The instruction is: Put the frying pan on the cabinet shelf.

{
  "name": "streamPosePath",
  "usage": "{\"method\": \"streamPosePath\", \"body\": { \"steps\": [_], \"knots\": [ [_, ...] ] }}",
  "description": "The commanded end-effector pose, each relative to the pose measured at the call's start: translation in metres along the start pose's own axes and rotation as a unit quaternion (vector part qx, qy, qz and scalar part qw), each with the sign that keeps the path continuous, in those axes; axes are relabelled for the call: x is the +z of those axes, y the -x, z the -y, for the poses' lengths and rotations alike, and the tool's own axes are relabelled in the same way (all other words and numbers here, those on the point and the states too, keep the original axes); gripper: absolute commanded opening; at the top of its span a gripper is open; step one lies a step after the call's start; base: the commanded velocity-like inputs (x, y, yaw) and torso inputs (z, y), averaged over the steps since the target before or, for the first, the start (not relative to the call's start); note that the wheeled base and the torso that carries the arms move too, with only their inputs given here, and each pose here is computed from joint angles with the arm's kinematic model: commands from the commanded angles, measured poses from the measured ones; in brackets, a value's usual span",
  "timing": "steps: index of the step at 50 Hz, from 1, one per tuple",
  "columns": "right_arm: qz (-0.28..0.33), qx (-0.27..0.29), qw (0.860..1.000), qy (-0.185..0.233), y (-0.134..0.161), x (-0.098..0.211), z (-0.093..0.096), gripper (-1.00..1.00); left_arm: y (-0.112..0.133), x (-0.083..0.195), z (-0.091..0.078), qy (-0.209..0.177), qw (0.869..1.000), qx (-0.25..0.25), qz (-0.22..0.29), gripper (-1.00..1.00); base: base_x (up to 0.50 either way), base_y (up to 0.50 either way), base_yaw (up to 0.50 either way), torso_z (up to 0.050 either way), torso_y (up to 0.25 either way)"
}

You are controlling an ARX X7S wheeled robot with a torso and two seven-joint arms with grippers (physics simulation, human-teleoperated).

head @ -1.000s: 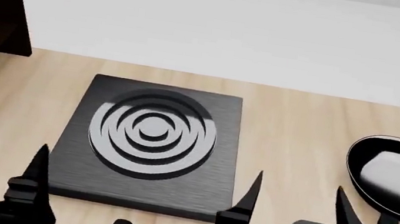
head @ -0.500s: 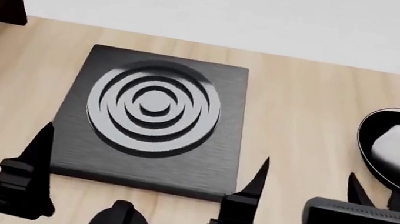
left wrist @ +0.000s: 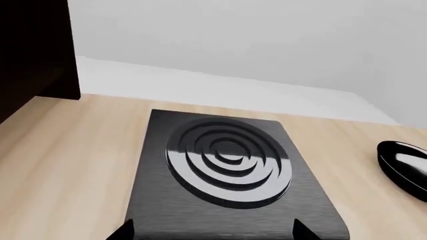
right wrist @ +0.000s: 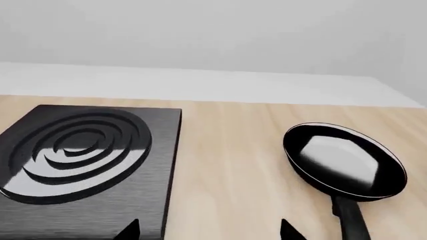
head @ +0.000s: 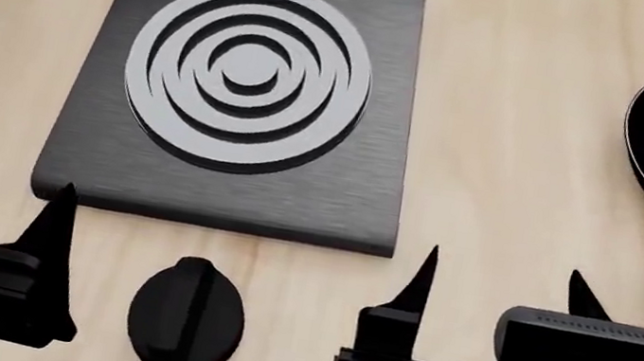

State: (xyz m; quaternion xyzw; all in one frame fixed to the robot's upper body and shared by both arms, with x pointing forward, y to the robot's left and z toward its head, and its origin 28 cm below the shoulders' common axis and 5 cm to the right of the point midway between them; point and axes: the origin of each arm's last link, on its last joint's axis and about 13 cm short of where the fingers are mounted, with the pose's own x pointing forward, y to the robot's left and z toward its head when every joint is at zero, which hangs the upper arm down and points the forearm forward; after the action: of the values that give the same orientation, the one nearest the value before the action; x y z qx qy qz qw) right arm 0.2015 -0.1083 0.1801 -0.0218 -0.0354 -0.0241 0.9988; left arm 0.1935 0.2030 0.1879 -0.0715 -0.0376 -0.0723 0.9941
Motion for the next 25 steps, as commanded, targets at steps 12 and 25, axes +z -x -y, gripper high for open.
{"method": "streamPosePath", "body": {
  "steps": [12,25],
  "knots": [
    [-0.022,-0.03,0.999,-0.004,-0.008,0.025,0.016,1.0,-0.015,0.02,-0.008,0.011,0.999,0.021,-0.028,1.0,0.0,0.0,0.0,0.002,-0.039],
    [-0.087,-0.075,0.993,0.011,-0.04,0.034,0.057,1.0,-0.04,0.02,-0.021,0.027,0.997,0.059,-0.045,1.0,0.0,0.0,0.0,0.0,0.0]
  ]
}}
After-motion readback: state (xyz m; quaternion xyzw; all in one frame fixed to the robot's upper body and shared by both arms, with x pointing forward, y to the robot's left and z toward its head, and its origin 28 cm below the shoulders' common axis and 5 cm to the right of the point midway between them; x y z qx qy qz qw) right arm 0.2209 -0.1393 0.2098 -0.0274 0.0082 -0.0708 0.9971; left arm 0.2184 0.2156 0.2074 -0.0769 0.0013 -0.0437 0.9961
